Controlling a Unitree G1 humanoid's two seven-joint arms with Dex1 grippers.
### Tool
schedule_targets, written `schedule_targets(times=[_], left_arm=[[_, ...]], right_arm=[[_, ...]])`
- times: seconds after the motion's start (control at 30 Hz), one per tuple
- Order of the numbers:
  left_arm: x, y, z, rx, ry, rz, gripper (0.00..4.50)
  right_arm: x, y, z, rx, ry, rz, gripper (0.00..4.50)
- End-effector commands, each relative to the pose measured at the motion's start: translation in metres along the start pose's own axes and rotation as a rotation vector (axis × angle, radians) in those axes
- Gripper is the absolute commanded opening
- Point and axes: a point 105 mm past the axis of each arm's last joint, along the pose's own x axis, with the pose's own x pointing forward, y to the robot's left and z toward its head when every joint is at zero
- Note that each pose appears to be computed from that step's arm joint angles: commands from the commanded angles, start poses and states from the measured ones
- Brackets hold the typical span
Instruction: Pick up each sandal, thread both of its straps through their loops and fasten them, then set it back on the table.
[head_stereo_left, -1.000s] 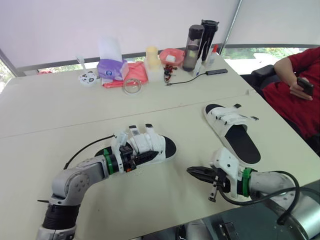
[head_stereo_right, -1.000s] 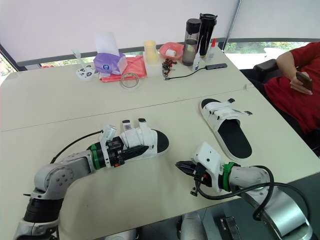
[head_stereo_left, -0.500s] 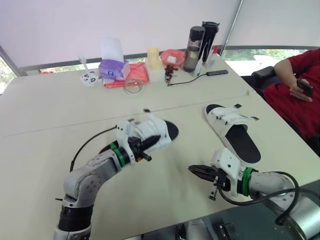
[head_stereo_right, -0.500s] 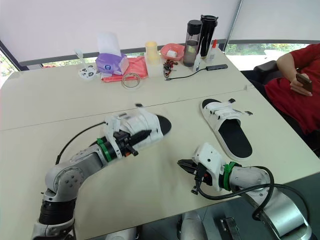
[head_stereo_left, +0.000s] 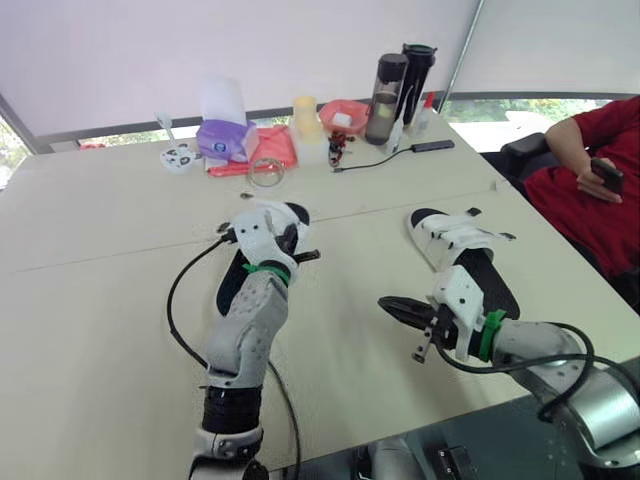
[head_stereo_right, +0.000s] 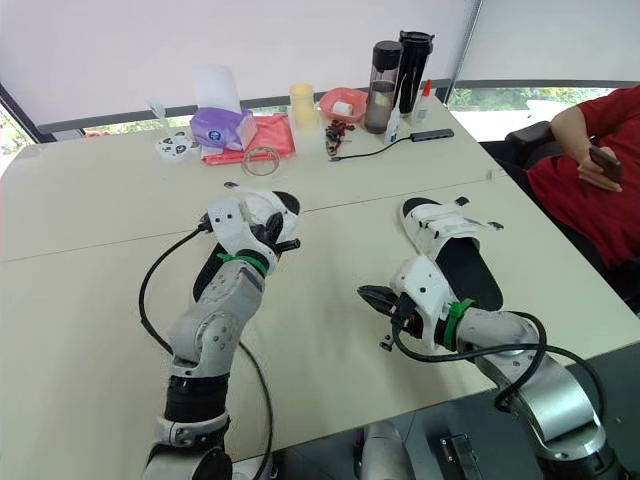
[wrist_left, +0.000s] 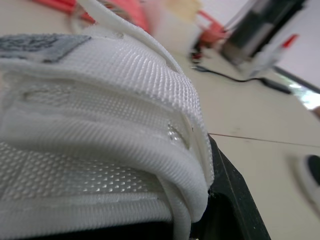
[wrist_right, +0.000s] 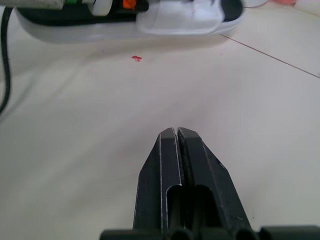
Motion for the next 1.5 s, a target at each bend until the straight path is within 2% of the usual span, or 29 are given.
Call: schedule_targets(times=[0.03,0.23,0.33,0.5,0.53,0.57,0.77,0.8,0.93,1.0,1.1,1.27,1.33,1.43,1.5], left_arm=[[-0.008,-0.015,-0.004,-0.210,-0.010,0.068,0.08],[0.002,-0.011,-0.018,-0.490,0.023,0.083,0.08],[0.006,-0.013,-0.022,-0.531,0.019,0.061,0.08],[0.006,-0.001,-0.036,-0.492,0.055,0.088,0.08],[0.005,0.003,-0.037,-0.477,0.063,0.089,0.97],[0.005,0.004,-0.038,-0.470,0.071,0.083,1.34],[-0.004,0.018,-0.039,-0.424,0.107,0.097,4.34],[-0.006,0.019,-0.039,-0.406,0.114,0.097,4.43],[-0.025,0.022,-0.043,-0.369,0.259,0.046,4.43],[-0.032,0.029,-0.039,-0.344,0.287,0.038,4.43],[-0.054,0.040,-0.037,-0.190,0.362,-0.038,4.43],[-0.081,0.043,-0.027,-0.112,0.395,-0.148,4.43],[-0.090,0.043,-0.021,-0.040,0.389,-0.204,4.43],[-0.116,0.034,-0.005,0.342,0.291,-0.457,4.43],[-0.128,0.034,0.005,0.490,0.177,-0.554,4.43]], right_arm=[[0.000,-0.003,0.009,-0.044,-0.035,0.004,0.00],[0.000,-0.003,0.006,-0.049,-0.040,-0.006,0.00],[0.000,-0.002,0.006,-0.050,-0.044,-0.012,0.00],[0.000,-0.002,0.005,-0.051,-0.043,-0.019,0.00],[0.000,-0.002,0.004,-0.051,-0.042,-0.021,0.00],[0.000,-0.003,0.003,-0.051,-0.041,-0.024,0.00],[-0.002,-0.002,-0.002,-0.048,-0.035,-0.035,0.00],[-0.002,-0.002,-0.003,-0.048,-0.034,-0.035,0.00],[-0.004,-0.002,-0.008,-0.046,-0.016,-0.031,0.00],[-0.004,-0.003,-0.009,-0.044,-0.014,-0.030,0.00],[-0.004,-0.002,-0.013,-0.040,-0.008,-0.028,0.00],[-0.005,-0.002,-0.016,-0.038,-0.004,-0.025,0.00],[-0.005,-0.001,-0.016,-0.033,-0.005,-0.022,0.00],[-0.005,-0.001,-0.020,0.012,-0.020,-0.044,0.00],[-0.008,-0.008,-0.022,0.129,-0.063,-0.115,0.00]])
